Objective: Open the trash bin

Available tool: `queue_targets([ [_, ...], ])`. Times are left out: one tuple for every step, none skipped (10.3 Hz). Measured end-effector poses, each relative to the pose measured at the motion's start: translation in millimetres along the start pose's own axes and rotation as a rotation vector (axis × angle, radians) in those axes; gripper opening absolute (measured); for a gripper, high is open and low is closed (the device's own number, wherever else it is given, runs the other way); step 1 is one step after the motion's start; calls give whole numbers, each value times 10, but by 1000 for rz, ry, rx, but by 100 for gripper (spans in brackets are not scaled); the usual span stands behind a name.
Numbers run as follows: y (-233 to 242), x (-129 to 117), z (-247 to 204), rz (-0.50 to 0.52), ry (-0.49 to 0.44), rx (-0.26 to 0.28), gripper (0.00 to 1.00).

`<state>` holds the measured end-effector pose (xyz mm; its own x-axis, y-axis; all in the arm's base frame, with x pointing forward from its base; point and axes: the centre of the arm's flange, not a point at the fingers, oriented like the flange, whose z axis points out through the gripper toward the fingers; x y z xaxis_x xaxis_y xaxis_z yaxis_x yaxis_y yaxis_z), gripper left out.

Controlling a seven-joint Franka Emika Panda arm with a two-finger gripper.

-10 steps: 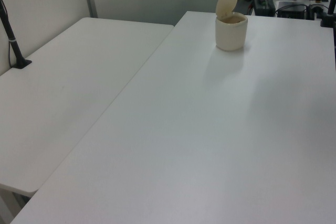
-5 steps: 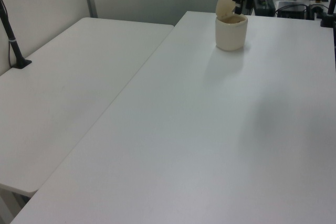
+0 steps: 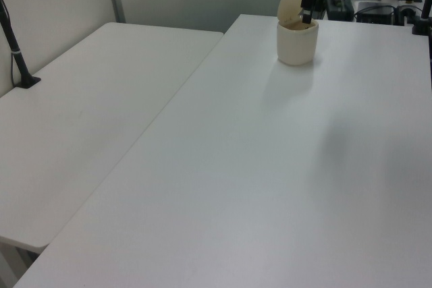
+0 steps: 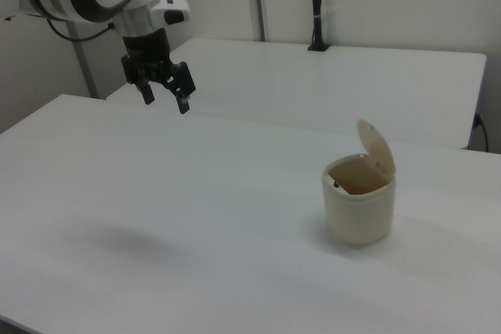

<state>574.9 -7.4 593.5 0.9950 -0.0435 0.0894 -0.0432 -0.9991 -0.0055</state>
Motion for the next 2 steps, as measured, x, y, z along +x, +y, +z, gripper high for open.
queue_targets([
  [6, 9, 23, -1, -4, -4, 100],
  [10, 10, 23, -1, -4, -4, 100],
])
